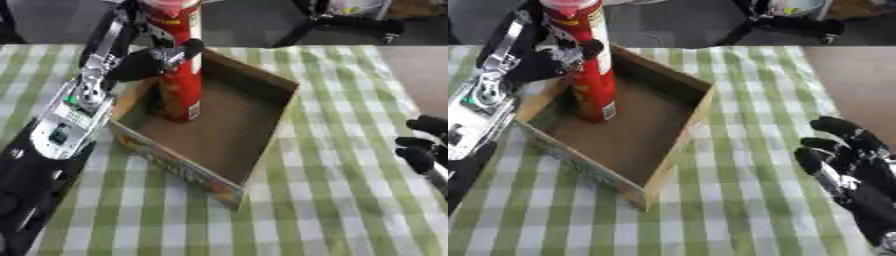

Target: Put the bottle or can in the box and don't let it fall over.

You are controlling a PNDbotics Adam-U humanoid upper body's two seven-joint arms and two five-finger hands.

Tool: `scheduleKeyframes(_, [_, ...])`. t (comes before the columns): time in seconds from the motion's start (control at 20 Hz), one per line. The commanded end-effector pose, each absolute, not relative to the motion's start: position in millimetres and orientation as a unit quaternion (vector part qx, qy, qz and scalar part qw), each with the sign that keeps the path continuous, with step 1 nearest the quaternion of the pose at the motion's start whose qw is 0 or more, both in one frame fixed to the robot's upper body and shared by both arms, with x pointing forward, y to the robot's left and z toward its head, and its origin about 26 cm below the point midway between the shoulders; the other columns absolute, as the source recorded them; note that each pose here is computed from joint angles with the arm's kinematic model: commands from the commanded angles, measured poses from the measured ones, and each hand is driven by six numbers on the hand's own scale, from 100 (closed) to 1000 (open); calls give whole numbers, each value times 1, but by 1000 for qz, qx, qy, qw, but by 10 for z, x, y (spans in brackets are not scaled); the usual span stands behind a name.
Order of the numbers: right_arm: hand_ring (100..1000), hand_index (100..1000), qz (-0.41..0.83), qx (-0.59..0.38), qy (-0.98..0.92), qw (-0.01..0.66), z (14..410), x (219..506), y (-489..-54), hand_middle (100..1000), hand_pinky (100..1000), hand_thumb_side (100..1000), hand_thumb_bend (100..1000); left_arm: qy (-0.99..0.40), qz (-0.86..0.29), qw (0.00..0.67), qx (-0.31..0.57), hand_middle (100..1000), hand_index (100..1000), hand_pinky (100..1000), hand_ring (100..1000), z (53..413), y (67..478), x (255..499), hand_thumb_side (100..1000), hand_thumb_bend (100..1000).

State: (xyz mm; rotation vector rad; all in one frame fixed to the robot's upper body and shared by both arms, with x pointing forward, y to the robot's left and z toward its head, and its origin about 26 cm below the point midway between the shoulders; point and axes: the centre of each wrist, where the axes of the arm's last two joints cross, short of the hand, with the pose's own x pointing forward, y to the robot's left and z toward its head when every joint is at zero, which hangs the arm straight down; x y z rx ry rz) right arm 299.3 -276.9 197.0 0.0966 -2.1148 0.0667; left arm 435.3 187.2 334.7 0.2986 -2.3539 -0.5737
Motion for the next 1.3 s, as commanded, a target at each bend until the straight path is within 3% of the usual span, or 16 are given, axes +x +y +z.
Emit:
scheduleKeyframes(0.05, [734, 782, 34, 34, -877, 478, 2052, 2955, -2789, 782, 765, 241, 612, -911, -213, 332, 123, 806, 866, 834, 1000, 3510, 1998, 4270, 364, 694])
scheduleKeyframes(0.45, [735, 782, 26, 24, -879, 476, 2048, 2944, -2842, 783, 764, 247, 615, -907, -208, 342, 133, 795, 844, 803, 988, 3488, 2260, 4091, 320, 652])
scheduleKeyframes(0.95, [735, 782, 20, 6, -884, 467, 2081, 2932, -2925, 783, 764, 254, 619, -910, -190, 337, 151, 793, 845, 795, 972, 3401, 2751, 3616, 327, 611])
scheduleKeyframes(1.3, [735, 783, 20, 2, -888, 460, 2118, 2937, -2941, 783, 765, 259, 620, -912, -178, 343, 139, 794, 847, 788, 969, 3250, 2856, 3271, 340, 575])
